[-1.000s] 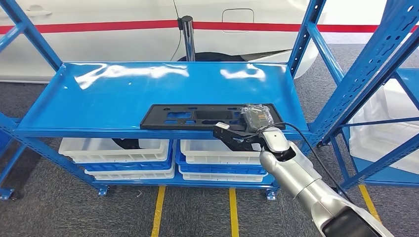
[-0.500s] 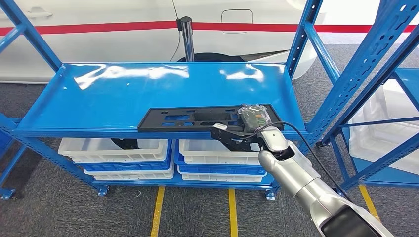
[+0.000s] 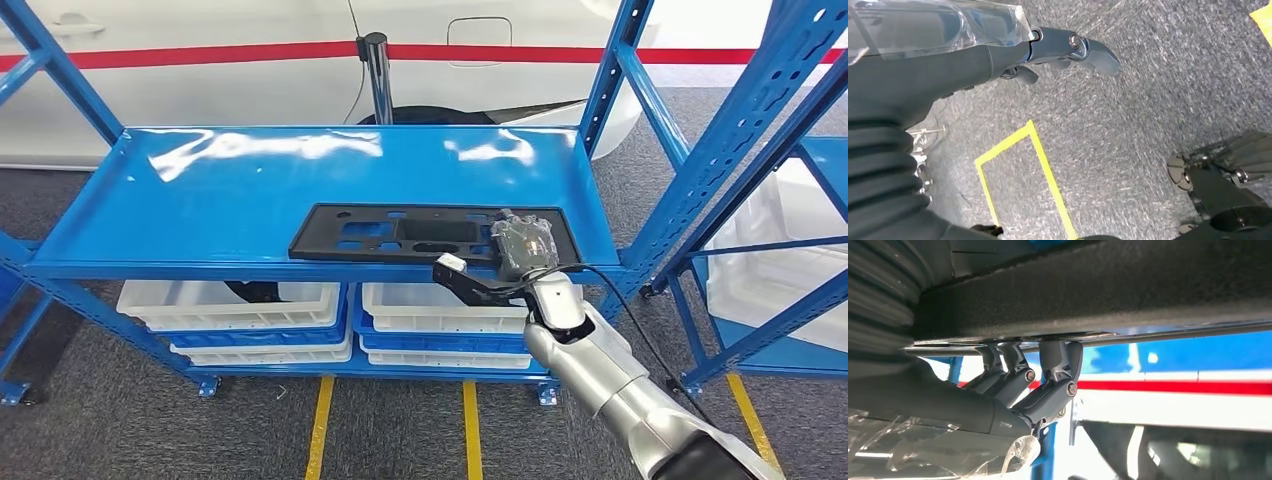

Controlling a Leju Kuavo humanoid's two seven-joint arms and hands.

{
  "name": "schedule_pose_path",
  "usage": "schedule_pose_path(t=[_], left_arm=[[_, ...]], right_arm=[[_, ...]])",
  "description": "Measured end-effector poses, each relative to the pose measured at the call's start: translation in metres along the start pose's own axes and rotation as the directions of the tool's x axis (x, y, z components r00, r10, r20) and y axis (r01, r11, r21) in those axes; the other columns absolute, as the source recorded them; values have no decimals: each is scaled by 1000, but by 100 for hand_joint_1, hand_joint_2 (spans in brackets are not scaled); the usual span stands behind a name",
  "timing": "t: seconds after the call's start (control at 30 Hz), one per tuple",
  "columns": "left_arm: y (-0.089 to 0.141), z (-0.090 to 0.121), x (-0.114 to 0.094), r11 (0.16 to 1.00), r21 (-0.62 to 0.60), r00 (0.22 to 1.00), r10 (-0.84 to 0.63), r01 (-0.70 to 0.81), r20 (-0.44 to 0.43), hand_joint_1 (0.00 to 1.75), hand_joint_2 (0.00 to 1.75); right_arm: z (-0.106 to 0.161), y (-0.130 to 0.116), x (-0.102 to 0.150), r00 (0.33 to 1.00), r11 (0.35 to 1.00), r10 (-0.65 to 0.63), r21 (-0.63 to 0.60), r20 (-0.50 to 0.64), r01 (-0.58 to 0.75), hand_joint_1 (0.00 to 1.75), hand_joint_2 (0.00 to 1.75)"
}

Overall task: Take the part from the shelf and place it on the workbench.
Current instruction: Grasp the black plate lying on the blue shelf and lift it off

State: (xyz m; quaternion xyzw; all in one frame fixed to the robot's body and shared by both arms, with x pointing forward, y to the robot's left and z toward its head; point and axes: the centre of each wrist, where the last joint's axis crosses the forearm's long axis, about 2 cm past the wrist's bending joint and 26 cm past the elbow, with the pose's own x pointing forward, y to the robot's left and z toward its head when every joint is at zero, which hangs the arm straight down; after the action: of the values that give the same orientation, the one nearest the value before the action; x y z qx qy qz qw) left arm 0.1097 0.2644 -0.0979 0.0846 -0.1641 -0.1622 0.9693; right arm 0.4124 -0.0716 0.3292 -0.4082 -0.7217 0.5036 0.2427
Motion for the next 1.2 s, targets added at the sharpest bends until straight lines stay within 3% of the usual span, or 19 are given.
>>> schedule_pose_path(t=[1.2], left_arm=[[2, -1, 6, 999, 21, 998, -45, 44, 37, 0, 175]], right_arm=[[21, 2, -13, 1000, 995, 4, -104, -12, -5, 175, 175]])
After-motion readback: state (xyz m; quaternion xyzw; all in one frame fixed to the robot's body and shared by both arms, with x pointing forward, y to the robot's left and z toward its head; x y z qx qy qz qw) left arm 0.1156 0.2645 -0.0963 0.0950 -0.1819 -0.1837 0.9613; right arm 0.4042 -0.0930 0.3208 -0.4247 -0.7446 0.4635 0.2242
